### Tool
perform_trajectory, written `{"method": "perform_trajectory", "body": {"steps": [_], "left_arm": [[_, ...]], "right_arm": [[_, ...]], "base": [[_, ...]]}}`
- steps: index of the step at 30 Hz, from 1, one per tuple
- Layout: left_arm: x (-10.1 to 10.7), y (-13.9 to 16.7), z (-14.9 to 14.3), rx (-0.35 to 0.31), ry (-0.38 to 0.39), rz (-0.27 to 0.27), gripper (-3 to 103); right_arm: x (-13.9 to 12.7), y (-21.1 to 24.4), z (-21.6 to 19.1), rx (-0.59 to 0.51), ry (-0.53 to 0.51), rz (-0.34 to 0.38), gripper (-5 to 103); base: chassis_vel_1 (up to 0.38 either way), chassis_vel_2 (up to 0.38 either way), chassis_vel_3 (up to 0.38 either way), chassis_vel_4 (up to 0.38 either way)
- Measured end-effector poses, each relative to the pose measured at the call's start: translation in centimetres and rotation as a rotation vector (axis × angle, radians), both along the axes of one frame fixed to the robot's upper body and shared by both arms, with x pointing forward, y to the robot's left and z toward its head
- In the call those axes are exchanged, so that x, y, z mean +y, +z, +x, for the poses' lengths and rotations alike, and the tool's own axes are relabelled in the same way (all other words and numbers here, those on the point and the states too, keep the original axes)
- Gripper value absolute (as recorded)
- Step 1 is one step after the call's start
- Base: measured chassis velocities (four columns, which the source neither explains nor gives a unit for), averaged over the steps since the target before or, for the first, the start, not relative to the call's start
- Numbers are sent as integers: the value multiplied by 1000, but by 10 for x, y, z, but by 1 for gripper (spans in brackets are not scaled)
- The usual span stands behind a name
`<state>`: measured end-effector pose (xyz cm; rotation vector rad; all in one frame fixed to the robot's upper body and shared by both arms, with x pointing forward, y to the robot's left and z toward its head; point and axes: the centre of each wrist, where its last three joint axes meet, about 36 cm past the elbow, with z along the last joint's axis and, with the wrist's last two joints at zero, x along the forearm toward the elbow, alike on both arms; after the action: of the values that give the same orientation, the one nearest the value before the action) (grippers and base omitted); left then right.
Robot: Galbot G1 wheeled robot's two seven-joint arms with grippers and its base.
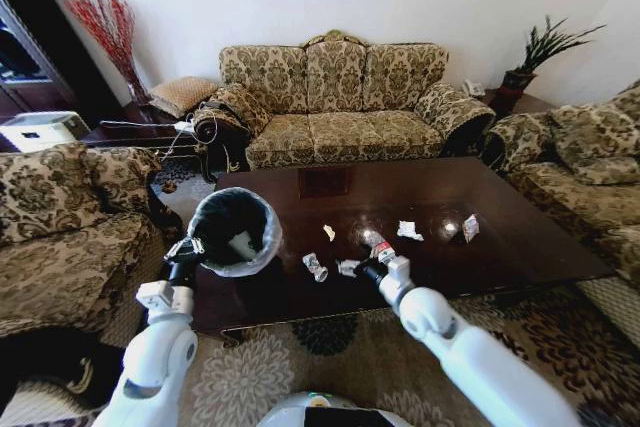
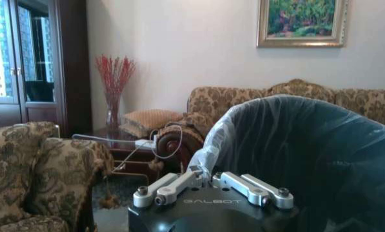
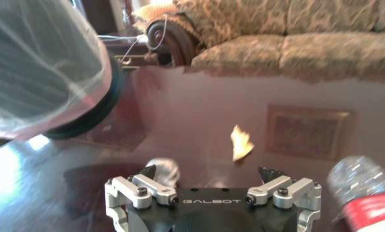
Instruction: Move to the front of the table and place the trash on the table into the trash bin.
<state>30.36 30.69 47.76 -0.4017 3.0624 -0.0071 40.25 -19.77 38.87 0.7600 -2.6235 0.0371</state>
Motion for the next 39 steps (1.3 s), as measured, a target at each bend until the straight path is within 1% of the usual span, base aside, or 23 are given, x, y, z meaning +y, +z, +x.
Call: {"method": "perform_trajectory", "body": {"steps": [2,3,6,11,18,19,21,22,23,24,26,27,28,29,36,39], "left_arm": [[2,-2,-1,9,7,13,3],[2,-2,-1,9,7,13,3],[1,-1,-4,12,-9,21,3],[-1,0,-7,12,-12,27,3],[-5,-1,-12,10,-16,26,3],[-5,0,-13,9,-17,26,3],[-6,1,-13,8,-18,25,3],[-6,1,-14,7,-20,25,3],[-6,2,-15,7,-21,25,3],[-6,2,-15,7,-21,25,3],[-7,1,-15,8,-23,25,3],[-7,1,-15,8,-23,25,3],[-7,1,-15,8,-24,24,3],[-7,1,-16,9,-26,23,3],[-8,3,-17,4,-30,23,3],[-9,4,-17,1,-34,25,3]], "right_arm": [[12,-18,4,32,32,25,100],[12,-18,4,32,32,25,100],[34,-47,2,64,80,41,100],[50,-68,8,69,92,43,100],[54,-80,20,65,84,30,101],[55,-82,20,65,83,27,91],[56,-83,21,65,83,24,91],[56,-85,21,65,82,21,80],[56,-85,22,65,81,18,75],[56,-85,22,65,81,18,75],[56,-85,23,63,78,15,64],[56,-85,23,63,78,15,64],[55,-84,23,61,76,12,58],[55,-84,24,59,70,9,51],[52,-86,23,59,56,8,51],[51,-81,22,31,25,10,51]], "base": [[0,0,0,0],[0,0,0,0],[0,0,0,0],[0,0,0,0],[0,0,0,0],[0,0,0,0],[0,0,0,0],[0,0,0,0],[0,0,0,0],[0,0,0,0],[0,0,0,0],[0,0,0,0],[0,0,0,0],[0,0,0,0],[0,0,0,0],[0,0,0,0]]}}
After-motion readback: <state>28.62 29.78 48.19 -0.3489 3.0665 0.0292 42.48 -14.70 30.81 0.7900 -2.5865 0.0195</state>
